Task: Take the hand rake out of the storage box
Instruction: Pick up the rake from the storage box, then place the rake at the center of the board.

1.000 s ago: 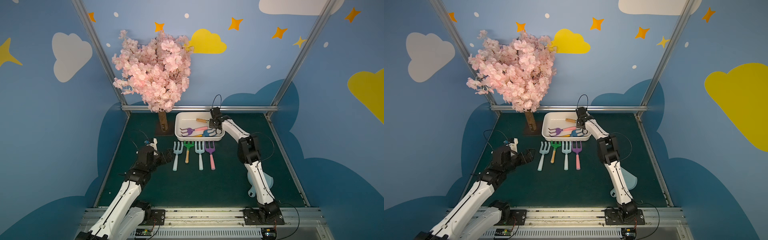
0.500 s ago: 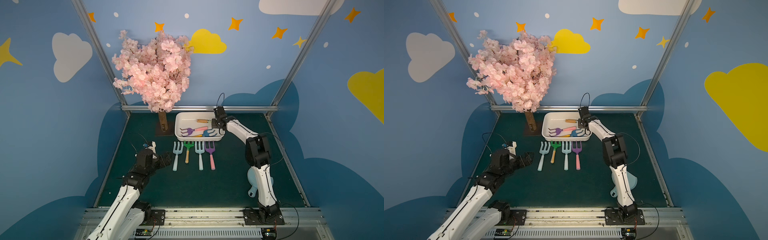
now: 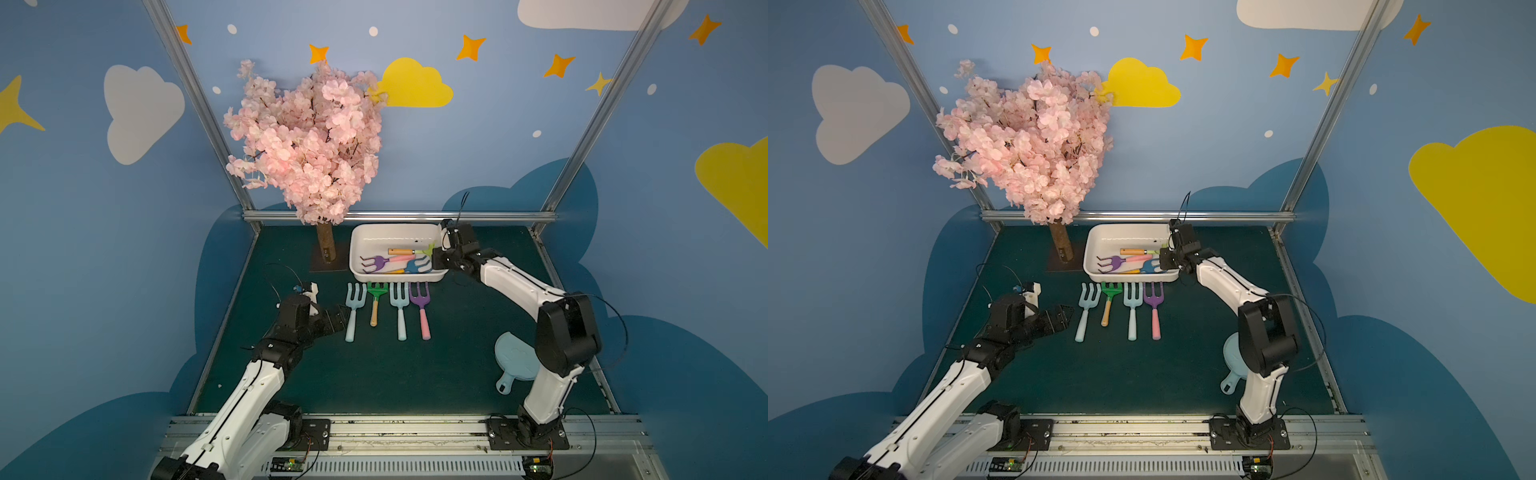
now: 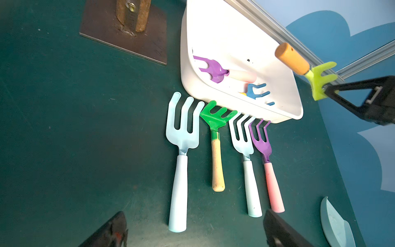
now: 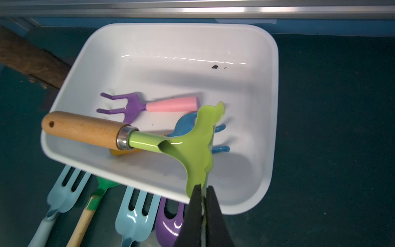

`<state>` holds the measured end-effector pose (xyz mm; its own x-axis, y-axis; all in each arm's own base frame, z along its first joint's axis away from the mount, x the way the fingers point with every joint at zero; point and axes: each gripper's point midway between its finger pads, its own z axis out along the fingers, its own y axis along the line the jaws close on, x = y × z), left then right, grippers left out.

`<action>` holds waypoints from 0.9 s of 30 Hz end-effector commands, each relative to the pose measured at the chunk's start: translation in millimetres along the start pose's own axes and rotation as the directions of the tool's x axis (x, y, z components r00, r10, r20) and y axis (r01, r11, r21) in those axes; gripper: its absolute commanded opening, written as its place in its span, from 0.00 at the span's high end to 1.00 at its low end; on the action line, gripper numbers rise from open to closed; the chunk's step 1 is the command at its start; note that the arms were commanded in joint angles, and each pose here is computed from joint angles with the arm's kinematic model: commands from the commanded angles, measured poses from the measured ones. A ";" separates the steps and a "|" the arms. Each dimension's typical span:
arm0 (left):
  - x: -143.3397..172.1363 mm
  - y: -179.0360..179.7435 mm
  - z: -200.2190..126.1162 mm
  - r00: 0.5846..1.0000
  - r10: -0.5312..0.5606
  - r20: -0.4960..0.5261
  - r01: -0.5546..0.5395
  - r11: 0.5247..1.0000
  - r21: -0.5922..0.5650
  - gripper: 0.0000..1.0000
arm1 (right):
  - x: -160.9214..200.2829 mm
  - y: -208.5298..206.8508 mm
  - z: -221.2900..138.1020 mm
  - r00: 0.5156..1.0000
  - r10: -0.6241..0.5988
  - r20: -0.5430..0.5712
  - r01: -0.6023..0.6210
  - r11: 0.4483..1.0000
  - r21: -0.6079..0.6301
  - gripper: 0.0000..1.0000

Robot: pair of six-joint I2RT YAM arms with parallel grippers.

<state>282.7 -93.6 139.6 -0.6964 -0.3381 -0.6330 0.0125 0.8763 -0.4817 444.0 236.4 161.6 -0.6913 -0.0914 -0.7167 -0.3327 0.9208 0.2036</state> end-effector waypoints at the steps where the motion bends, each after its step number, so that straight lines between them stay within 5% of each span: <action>1: -13.8 -16.6 4.4 0.999 0.051 0.018 -0.052 0.996 0.066 0.00 | 23.4 32.0 -19.2 0.998 -0.045 0.035 0.051 0.978 -0.202 1.00; 6: -19.0 -27.2 -0.5 0.996 0.072 0.058 -0.078 0.990 0.120 0.00 | 87.3 72.4 -41.0 0.979 -0.203 0.005 0.192 0.913 -0.359 1.00; 14: -23.7 -33.1 -10.4 0.996 0.041 0.074 -0.051 0.989 0.140 0.00 | 163.2 141.3 -60.4 0.900 -0.434 0.032 0.369 0.723 -0.584 1.00; 22: -10.0 -26.4 -14.2 0.998 -0.009 0.060 0.001 0.990 0.141 0.00 | 219.6 187.8 -65.3 0.717 -0.679 0.159 0.588 0.465 -0.662 1.00; 27: -5.5 -21.0 -23.8 0.998 -0.019 0.059 0.012 0.994 0.112 0.00 | 232.1 194.2 -48.7 0.633 -0.766 0.113 0.644 0.440 -0.625 1.00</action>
<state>277.5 -105.3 172.6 -0.6393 -0.3657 -0.6764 0.1102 0.8270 -0.5513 179.8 369.9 68.4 -0.1862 -0.6903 -0.6991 -0.9825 0.1369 0.1265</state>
